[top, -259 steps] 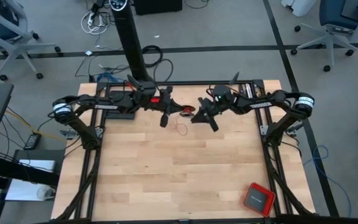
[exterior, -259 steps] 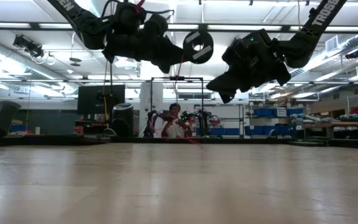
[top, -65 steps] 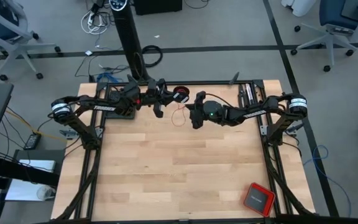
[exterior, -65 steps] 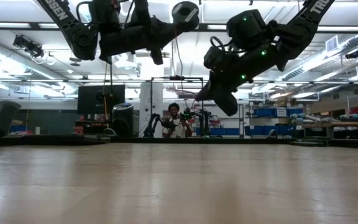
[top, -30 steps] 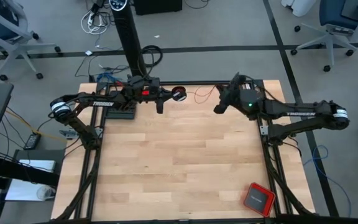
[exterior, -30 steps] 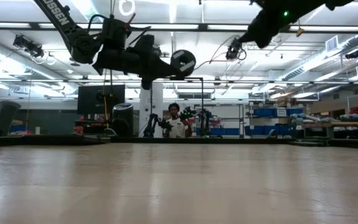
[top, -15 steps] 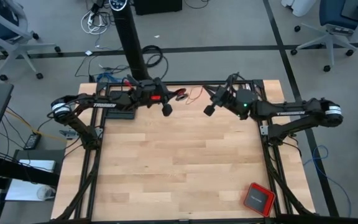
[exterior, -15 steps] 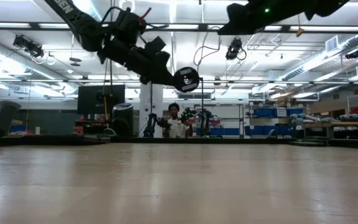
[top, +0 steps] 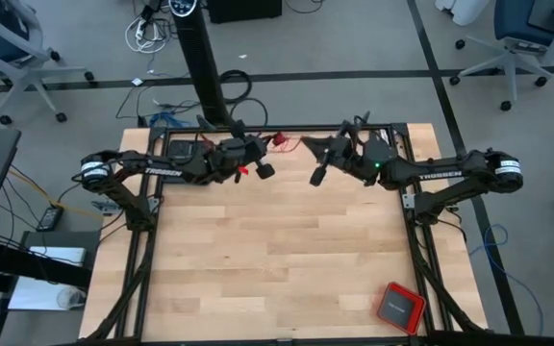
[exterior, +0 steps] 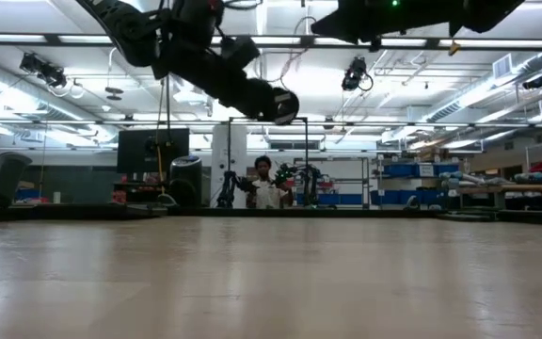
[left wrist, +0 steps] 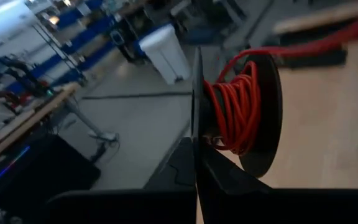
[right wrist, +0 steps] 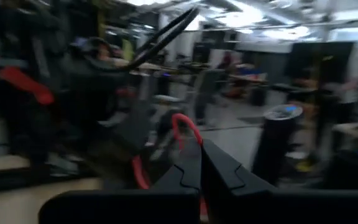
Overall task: Coil cords
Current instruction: Coil the red wire onto the spool
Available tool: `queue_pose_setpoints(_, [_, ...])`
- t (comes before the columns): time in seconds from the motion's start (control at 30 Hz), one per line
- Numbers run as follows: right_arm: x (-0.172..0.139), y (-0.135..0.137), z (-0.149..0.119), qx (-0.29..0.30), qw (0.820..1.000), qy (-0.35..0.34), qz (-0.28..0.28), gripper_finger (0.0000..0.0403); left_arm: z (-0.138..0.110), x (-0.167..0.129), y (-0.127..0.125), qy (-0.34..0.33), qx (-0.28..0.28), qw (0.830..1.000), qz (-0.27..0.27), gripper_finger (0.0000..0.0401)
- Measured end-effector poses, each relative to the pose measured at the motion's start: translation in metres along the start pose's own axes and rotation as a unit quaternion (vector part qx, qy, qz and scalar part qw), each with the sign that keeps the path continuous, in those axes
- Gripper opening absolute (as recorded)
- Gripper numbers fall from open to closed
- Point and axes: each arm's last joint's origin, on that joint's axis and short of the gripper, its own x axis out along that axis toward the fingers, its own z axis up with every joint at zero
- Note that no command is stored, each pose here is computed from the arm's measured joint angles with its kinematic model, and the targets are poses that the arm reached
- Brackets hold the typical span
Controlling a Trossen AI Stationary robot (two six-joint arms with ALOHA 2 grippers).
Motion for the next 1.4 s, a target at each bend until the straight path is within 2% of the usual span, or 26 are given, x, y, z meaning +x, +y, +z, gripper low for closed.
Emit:
queue_pose_setpoints(0.07, [0.003,0.004,-0.006,0.011,1.000,0.007,0.027,0.0000,0.006,-0.002,-0.001,-0.023,-0.012,1.000,0.006,0.0000])
queue_pose_setpoints(0.2, [0.011,0.011,-0.020,-0.003,0.998,0.028,0.051,0.0000,0.015,-0.005,-0.001,-0.058,-0.038,0.997,0.024,0.0000])
queue_pose_setpoints(0.33, [0.015,0.016,-0.031,-0.024,0.996,0.048,0.068,0.0001,0.017,-0.006,-0.001,-0.059,-0.050,0.996,0.044,0.0001])
queue_pose_setpoints(0.57, [0.016,0.014,-0.046,-0.066,0.988,0.104,0.089,0.0001,0.017,-0.006,0.000,-0.060,-0.064,0.995,0.043,0.0001])
queue_pose_setpoints(0.83, [0.022,0.008,-0.065,-0.074,0.979,0.153,0.109,0.0001,0.027,-0.011,0.002,-0.113,-0.114,0.987,-0.004,0.0001])
queue_pose_setpoints(0.97, [0.025,0.004,-0.085,-0.099,0.967,0.208,0.109,0.0002,0.029,-0.012,0.001,-0.132,-0.121,0.983,-0.038,0.0001])
queue_pose_setpoints(1.07, [0.026,-0.002,-0.099,-0.133,0.954,0.254,0.089,0.0002,0.030,-0.012,0.001,-0.142,-0.128,0.980,-0.059,0.0001])
queue_pose_setpoints(1.23, [0.024,-0.018,-0.110,-0.167,0.934,0.316,-0.006,0.0007,0.030,-0.013,-0.001,-0.149,-0.124,0.978,-0.082,0.0001])
queue_pose_setpoints(1.4, [0.017,-0.031,-0.114,-0.162,0.916,0.366,-0.022,0.0054,0.032,-0.014,-0.002,-0.166,-0.109,0.974,-0.110,0.0001])
